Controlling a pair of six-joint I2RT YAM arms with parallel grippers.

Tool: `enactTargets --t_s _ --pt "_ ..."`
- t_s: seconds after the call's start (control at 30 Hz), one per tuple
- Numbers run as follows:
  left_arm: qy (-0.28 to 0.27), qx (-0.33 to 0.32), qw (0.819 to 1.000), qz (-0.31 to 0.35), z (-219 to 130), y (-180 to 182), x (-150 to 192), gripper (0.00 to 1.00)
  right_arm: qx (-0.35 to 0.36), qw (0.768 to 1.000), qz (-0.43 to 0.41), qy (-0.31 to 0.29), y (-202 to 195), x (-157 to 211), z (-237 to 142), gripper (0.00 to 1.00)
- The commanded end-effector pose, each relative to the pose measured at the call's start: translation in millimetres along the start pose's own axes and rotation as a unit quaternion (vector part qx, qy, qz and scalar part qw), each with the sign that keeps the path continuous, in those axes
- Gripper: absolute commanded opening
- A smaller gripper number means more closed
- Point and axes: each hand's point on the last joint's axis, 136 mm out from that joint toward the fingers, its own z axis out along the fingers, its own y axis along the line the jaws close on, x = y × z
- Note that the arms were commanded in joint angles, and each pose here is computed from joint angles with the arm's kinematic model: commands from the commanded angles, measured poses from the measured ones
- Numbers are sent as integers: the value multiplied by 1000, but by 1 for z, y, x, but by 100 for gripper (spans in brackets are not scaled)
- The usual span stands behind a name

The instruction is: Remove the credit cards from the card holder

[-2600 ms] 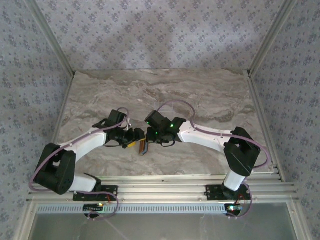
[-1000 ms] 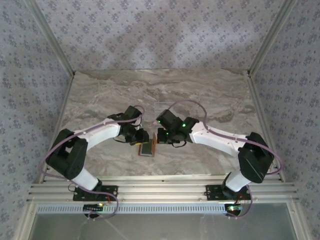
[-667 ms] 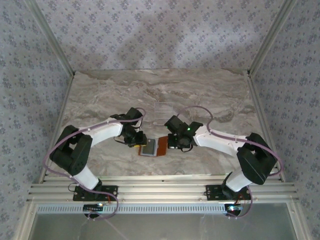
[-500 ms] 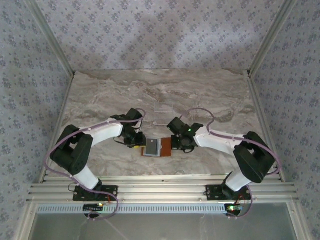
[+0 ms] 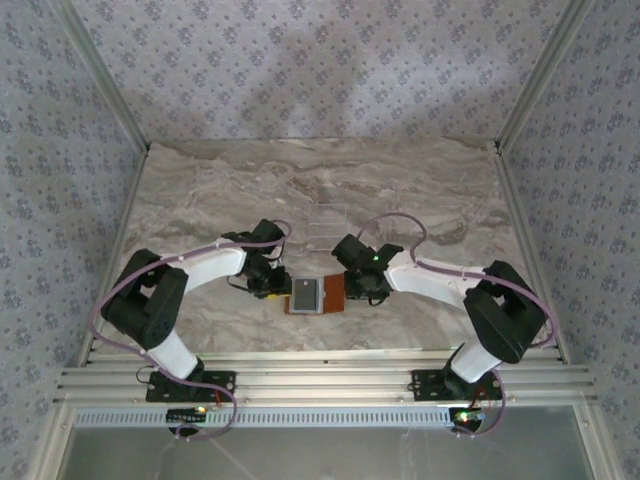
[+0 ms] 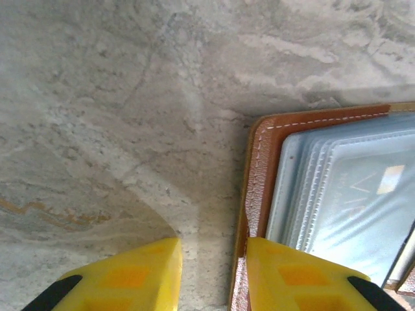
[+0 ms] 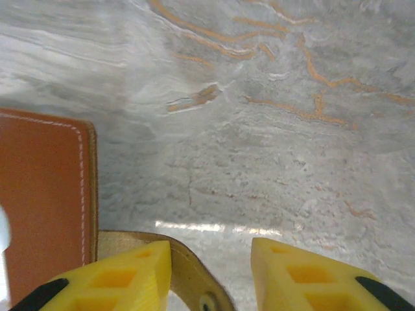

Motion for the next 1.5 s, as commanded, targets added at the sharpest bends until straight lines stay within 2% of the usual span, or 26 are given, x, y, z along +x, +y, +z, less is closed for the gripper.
enactTargets --t_s 0.0,0.23,0.4,0.6,0.7,0.73,0.87,1.0,1.17,1.47 --pt "-10 20 1000 12 -13 -6 -2 32 22 1000 -13 -8 -6 -2 -26 41" --pt "-10 73 997 18 -24 -33 -7 35 10 999 -25 -24 2 -10 -57 46" --pt "1 74 997 32 -19 -46 -4 35 -8 999 -22 -49 10 -23 -86 46" --pt "11 67 997 34 -7 -42 -1 33 -116 991 -16 -60 55 -34 -105 44" --pt "23 54 998 32 2 -35 4 33 -212 976 -11 -37 92 -32 -108 41" --pt "27 50 998 31 5 -32 5 33 -240 970 -6 -46 103 -39 -108 39" --pt "34 44 998 28 9 -27 9 33 -302 953 0 -14 134 -37 -99 37" --pt "31 37 998 26 9 -23 9 33 -274 962 -2 15 135 -28 -72 36" --pt "35 28 999 25 12 -17 14 33 -195 980 14 42 99 -12 -33 32" --pt "44 24 999 21 16 -14 17 32 -132 989 21 69 61 5 13 28"
